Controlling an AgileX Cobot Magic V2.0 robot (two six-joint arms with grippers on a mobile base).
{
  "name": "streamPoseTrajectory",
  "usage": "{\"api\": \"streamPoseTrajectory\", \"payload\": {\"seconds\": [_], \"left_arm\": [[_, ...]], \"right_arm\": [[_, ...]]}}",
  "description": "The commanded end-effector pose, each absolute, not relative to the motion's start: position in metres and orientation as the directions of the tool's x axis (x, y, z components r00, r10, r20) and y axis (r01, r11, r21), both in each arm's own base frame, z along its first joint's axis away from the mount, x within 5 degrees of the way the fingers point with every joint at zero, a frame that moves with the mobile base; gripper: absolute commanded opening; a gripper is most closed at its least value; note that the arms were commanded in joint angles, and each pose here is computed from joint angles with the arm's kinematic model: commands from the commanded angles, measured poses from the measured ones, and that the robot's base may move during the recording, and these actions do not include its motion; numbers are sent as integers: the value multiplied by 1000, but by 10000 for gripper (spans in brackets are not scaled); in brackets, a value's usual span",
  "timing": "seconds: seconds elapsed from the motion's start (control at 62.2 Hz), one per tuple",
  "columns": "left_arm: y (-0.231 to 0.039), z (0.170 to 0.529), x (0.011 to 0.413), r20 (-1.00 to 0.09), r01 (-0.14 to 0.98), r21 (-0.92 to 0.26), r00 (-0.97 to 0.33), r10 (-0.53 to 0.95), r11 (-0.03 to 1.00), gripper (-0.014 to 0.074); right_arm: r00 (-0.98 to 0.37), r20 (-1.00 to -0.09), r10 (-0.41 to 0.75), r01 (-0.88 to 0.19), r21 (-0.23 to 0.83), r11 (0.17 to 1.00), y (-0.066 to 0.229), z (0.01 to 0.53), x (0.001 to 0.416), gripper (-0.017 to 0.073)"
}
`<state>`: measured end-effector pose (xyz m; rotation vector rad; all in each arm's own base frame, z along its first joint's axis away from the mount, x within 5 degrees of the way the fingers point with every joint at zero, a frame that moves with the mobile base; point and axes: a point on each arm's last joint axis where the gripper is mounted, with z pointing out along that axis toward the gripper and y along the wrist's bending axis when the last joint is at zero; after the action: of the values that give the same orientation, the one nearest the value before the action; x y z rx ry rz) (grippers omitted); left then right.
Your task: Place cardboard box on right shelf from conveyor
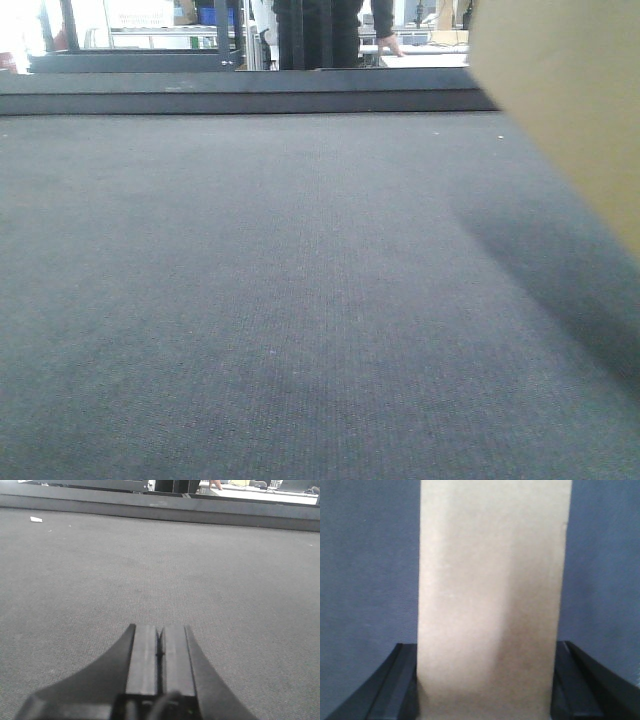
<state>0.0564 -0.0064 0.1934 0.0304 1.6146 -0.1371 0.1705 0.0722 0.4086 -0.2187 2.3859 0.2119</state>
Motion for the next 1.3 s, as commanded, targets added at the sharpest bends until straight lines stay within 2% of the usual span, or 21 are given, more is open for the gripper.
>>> {"api": "streamPoseTrajectory", "payload": {"seconds": [0.0, 0.112, 0.273, 0.418, 0.675, 0.98, 1.286], "left_arm": [[-6, 202, 56, -996, 112, -73, 38, -78, 991, -119], [-6, 202, 56, -996, 112, -73, 38, -78, 991, -119], [-6, 202, 56, -996, 112, -73, 38, -78, 991, -119], [-6, 202, 56, -996, 112, -73, 38, -78, 991, -119], [-6, 202, 56, -996, 112, -73, 38, -78, 991, -119], [-6, 202, 56, -996, 112, -73, 38, -78, 991, -119], [-6, 202, 56, -996, 112, -73, 38, -78, 991, -119]], "right_arm": [[-538, -833, -126, -264, 25, 964, 51, 423, 156, 312], [-400, -910, -107, -216, -20, 976, 30, 415, 141, 312], [-227, -973, -30, -92, -9, 996, 9, 403, 118, 312], [-127, -992, -16, -46, -10, 999, 4, 389, 97, 312], [154, -988, -8, -29, -13, 999, 2, 368, 46, 312], [306, -952, -6, -25, -15, 1000, 2, 344, 6, 312], [316, -949, -6, -26, -15, 1000, 2, 340, 1, 312]]}}
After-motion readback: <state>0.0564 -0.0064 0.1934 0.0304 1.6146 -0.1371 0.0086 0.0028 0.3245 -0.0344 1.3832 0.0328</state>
